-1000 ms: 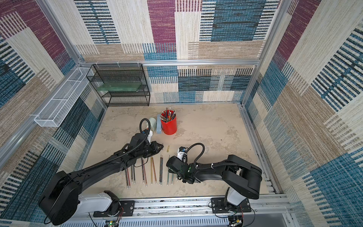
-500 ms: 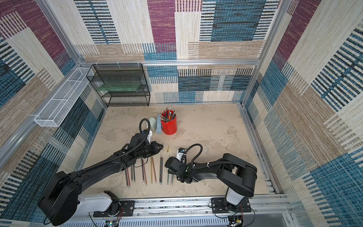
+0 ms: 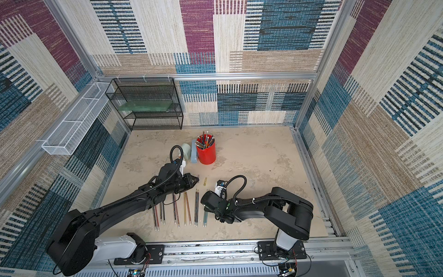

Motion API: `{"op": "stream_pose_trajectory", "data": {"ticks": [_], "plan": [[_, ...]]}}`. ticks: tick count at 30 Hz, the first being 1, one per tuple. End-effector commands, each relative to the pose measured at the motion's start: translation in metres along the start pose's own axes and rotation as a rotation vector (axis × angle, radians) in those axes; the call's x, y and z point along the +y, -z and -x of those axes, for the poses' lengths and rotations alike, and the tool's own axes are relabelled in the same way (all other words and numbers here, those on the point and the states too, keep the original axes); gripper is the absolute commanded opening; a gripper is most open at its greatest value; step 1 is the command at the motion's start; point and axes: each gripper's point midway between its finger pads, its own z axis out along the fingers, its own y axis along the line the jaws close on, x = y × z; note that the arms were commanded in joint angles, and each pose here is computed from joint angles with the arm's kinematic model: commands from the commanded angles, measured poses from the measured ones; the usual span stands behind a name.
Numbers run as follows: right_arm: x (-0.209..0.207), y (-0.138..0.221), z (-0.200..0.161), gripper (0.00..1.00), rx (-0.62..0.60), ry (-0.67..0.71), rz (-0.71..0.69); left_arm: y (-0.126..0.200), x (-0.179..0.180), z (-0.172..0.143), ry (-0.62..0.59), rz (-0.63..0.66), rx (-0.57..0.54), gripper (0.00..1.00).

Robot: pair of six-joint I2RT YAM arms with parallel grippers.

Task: Remove the protective cover of the pencils
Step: Place the pencil at the center of the board, then place the protective sleeve at the center of the board.

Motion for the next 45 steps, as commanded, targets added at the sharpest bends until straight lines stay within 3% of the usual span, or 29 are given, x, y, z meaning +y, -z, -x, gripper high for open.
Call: {"op": "stream_pose_trajectory", "data": {"ticks": [1, 13, 20, 28, 38, 45], "plan": [[-0.002, 0.000, -0.002, 0.24, 0.009, 0.000, -0.011, 0.002, -0.002, 0.003, -0.003, -0.006, -0.015, 0.00], [0.011, 0.023, 0.023, 0.26, -0.058, 0.017, 0.016, 0.000, -0.019, 0.001, -0.123, 0.017, -0.007, 0.00], [-0.022, 0.036, 0.041, 0.28, -0.110, -0.052, -0.035, -0.029, -0.025, -0.012, -0.197, 0.110, 0.106, 0.00], [-0.059, 0.049, 0.054, 0.33, -0.158, -0.132, -0.075, -0.070, -0.014, -0.029, -0.227, 0.246, 0.246, 0.00], [-0.066, 0.049, 0.053, 0.34, -0.155, -0.141, -0.081, -0.086, 0.018, -0.026, -0.240, 0.460, 0.282, 0.00], [-0.067, 0.046, 0.052, 0.34, -0.148, -0.141, -0.081, -0.097, 0.025, -0.029, -0.257, 0.502, 0.316, 0.00]]}}
